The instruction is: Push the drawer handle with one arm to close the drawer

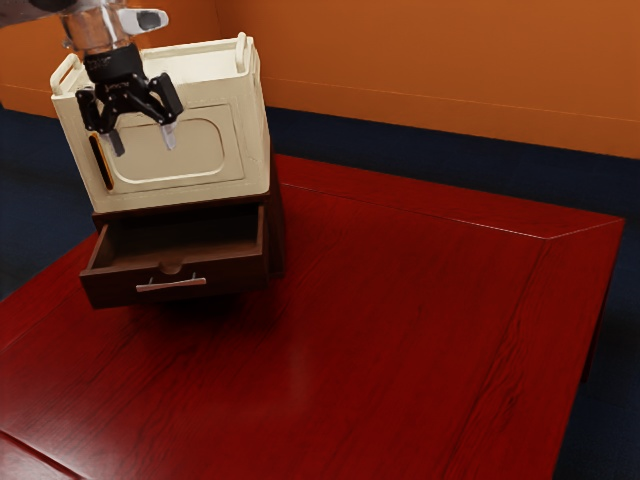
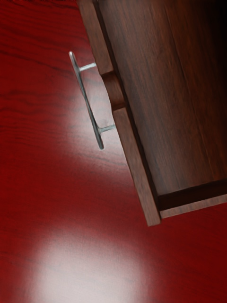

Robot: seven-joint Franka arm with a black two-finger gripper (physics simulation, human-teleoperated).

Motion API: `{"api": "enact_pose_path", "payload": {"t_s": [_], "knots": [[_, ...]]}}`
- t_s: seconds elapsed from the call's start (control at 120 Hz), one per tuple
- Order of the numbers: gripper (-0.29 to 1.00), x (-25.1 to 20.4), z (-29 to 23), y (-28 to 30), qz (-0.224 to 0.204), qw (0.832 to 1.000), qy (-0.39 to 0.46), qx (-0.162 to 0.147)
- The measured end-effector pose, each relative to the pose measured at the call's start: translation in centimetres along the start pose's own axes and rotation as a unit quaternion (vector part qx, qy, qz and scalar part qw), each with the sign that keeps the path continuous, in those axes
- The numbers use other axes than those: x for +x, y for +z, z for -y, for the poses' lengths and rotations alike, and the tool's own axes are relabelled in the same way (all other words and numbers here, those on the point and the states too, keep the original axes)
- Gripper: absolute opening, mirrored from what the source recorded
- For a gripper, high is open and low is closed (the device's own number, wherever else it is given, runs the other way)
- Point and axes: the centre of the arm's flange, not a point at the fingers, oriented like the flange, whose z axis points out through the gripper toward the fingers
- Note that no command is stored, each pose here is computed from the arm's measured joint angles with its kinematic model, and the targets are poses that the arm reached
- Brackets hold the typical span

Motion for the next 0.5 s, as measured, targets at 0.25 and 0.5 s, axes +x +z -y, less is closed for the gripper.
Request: {"api": "enact_pose_path", "payload": {"t_s": [0.25, 0.5], "knots": [[0.68, -11.3, -1.5, 7.3, 0.001, 1.0, 0.014, 0.02], [0.33, -16.4, -2.4, 17.5, 0.017, 0.995, -0.092, 0.039]]}}
